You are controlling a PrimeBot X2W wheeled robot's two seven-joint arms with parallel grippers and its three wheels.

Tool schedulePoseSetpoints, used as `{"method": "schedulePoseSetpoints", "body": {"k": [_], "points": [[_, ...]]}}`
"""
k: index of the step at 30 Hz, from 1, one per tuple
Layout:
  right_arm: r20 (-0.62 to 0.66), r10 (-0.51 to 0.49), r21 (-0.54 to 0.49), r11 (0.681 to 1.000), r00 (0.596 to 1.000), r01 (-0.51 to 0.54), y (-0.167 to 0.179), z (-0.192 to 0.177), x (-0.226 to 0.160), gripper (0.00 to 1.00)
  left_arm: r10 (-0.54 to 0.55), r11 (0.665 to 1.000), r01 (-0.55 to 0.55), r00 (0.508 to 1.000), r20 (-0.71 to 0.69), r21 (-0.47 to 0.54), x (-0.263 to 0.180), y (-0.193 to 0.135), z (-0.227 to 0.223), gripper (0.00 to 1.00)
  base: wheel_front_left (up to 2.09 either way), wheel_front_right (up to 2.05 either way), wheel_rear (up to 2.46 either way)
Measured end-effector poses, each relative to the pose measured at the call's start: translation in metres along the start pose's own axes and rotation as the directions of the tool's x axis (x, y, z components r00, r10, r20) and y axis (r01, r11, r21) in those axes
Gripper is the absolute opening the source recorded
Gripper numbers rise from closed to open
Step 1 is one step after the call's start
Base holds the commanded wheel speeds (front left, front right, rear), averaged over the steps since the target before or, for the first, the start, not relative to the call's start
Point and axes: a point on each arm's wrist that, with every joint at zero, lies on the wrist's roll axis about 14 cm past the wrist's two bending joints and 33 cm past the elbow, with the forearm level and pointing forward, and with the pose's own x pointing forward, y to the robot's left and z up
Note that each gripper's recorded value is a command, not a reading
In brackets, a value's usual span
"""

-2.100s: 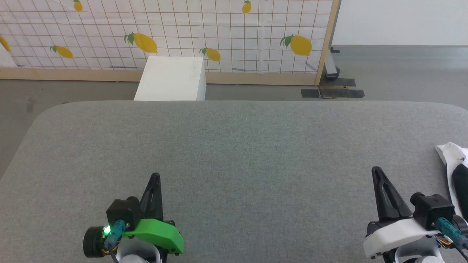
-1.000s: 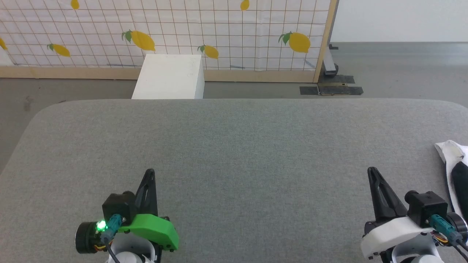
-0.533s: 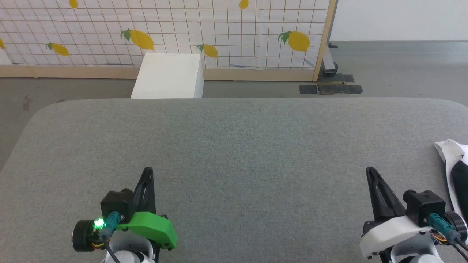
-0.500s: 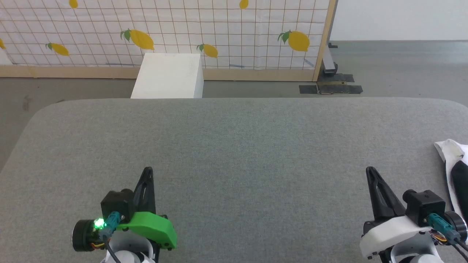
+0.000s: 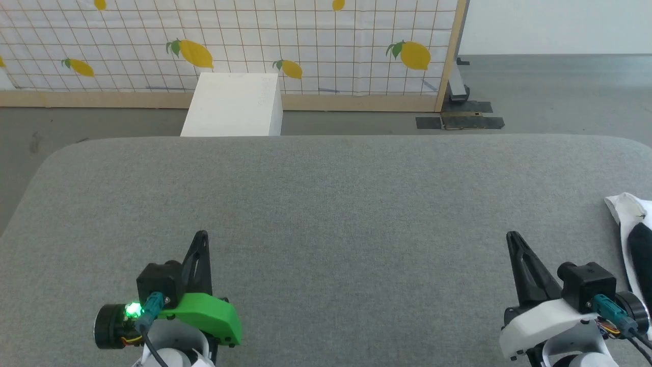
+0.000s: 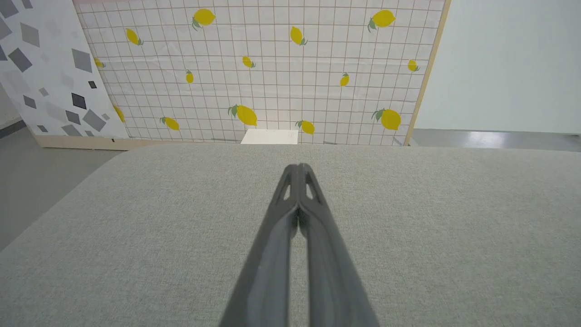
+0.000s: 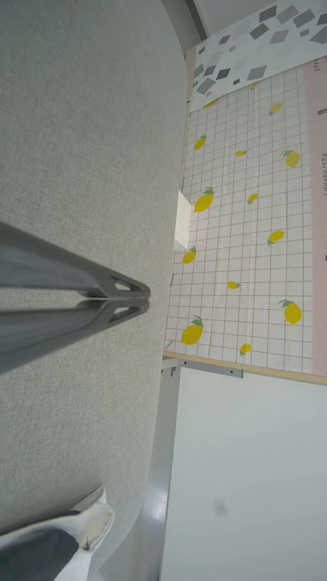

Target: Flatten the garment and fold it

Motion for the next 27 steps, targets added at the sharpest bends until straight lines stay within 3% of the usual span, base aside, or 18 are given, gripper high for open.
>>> {"method": "schedulePoseSetpoints", "body": {"k": [27], "points": [[-0.021,0.009,-0.026,1.000,1.000,-0.010,0.0028,-0.0004,0.0032,0.00,0.007,0.999,-0.006,1.000,-0.029,0.043,0.0001,0.0054,0.0003,0.00,0.00,0.00,0.00]]}}
